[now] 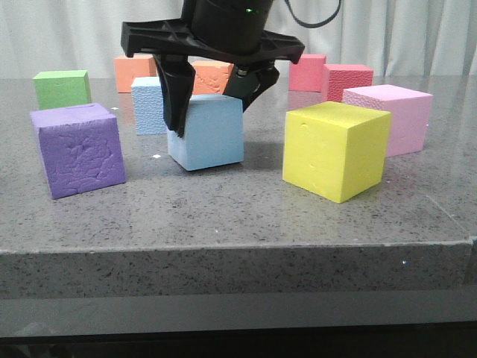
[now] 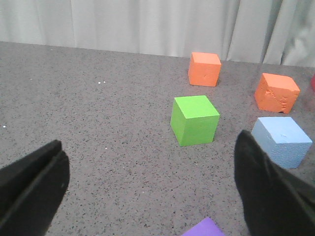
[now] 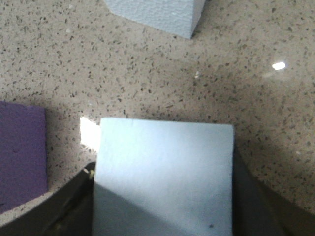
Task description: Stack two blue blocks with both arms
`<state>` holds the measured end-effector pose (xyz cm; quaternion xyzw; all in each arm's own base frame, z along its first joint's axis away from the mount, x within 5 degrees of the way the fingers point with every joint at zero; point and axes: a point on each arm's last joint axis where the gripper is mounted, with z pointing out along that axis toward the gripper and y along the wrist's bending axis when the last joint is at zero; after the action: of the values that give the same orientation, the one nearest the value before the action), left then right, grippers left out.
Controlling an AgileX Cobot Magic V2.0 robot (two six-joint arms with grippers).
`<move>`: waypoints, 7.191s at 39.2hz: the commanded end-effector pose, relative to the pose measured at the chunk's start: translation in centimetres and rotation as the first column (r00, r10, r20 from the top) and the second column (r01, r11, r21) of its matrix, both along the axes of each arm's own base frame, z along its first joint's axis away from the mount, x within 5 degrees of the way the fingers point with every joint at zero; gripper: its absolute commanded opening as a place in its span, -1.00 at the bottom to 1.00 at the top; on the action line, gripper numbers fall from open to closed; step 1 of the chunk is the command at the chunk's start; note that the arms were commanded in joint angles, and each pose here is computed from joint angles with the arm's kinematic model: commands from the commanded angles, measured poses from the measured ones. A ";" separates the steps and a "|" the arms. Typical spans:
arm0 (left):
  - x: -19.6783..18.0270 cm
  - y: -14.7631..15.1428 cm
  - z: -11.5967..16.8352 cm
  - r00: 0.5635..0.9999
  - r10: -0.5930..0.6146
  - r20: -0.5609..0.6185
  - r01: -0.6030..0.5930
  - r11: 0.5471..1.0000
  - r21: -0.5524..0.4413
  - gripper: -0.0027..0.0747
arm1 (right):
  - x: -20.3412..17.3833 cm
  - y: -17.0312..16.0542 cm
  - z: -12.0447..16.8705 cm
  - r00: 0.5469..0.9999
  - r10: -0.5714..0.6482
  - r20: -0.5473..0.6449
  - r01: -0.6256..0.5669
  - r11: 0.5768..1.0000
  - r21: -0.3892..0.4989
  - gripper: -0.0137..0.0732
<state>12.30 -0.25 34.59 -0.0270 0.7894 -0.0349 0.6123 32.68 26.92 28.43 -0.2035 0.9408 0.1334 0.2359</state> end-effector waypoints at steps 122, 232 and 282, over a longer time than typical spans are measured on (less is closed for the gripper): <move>12.1 -9.0 6.1 0.919 -0.349 -0.186 0.353 0.935 -0.007 0.78 | -25.1 -24.6 2.0 0.641 -0.329 0.694 0.134 0.938 0.321 -0.84; 24.9 -19.5 7.2 0.697 -0.399 -0.596 0.346 0.915 -0.209 -0.17 | -25.1 -24.5 2.0 0.648 -0.346 0.678 0.130 0.928 0.349 -0.84; 17.2 -22.4 5.0 0.602 -0.449 -0.660 0.493 0.859 -0.135 -0.17 | -25.2 -24.6 1.9 0.656 -0.345 0.672 0.137 0.929 0.344 -0.84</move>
<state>30.43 -23.03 36.74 0.1890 0.9515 -0.1317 0.2038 7.42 2.28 28.86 -0.0778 0.7922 0.1265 0.5919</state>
